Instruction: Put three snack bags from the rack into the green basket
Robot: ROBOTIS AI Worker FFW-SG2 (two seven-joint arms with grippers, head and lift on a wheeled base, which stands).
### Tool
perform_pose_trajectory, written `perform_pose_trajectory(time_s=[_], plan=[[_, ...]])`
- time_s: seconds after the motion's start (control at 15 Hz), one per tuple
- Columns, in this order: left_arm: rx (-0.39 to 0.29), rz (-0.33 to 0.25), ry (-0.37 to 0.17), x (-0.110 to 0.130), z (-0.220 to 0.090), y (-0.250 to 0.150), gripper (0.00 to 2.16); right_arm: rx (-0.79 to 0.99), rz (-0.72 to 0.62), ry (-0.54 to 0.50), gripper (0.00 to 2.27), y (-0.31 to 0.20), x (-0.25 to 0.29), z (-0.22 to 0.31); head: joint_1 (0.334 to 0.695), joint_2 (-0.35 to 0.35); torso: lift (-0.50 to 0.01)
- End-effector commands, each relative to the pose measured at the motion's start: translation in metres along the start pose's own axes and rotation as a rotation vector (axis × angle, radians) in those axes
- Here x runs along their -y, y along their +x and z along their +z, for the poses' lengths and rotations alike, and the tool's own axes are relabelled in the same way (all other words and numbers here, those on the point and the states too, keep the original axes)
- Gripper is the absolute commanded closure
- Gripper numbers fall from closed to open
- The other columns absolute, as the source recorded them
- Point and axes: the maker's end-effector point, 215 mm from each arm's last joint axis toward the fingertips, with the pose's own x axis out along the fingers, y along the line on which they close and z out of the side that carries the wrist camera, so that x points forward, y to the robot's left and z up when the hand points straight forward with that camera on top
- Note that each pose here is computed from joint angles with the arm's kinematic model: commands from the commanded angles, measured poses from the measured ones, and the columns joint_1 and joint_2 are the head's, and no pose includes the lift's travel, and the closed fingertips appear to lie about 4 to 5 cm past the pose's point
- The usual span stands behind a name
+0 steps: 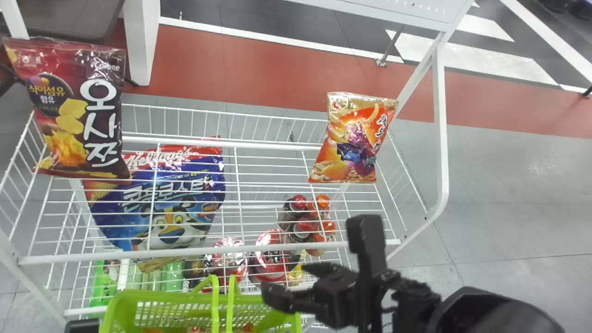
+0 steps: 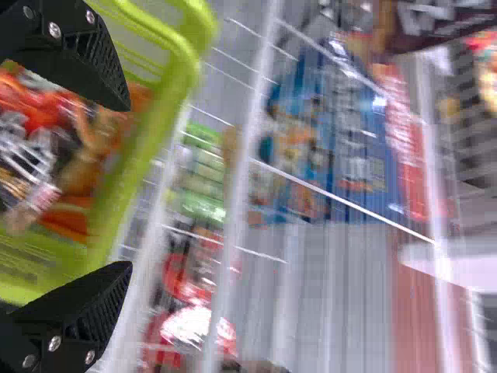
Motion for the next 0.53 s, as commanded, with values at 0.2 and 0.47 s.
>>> perform_pose_trajectory(time_s=[0.2, 0.47], plan=[[0.0, -0.008, -0.006, 0.002, -0.003, 0.001, 1.86, 0.329, -0.112, -0.038, 0.08, -0.037, 0.051, 0.113, 0.695, -0.35, 0.0], [-0.007, -0.008, 0.001, 0.004, -0.004, 0.005, 1.86, 0.561, -0.18, -0.041, 0.08, -0.043, 0.1, 0.184, 0.695, -0.35, 0.0]])
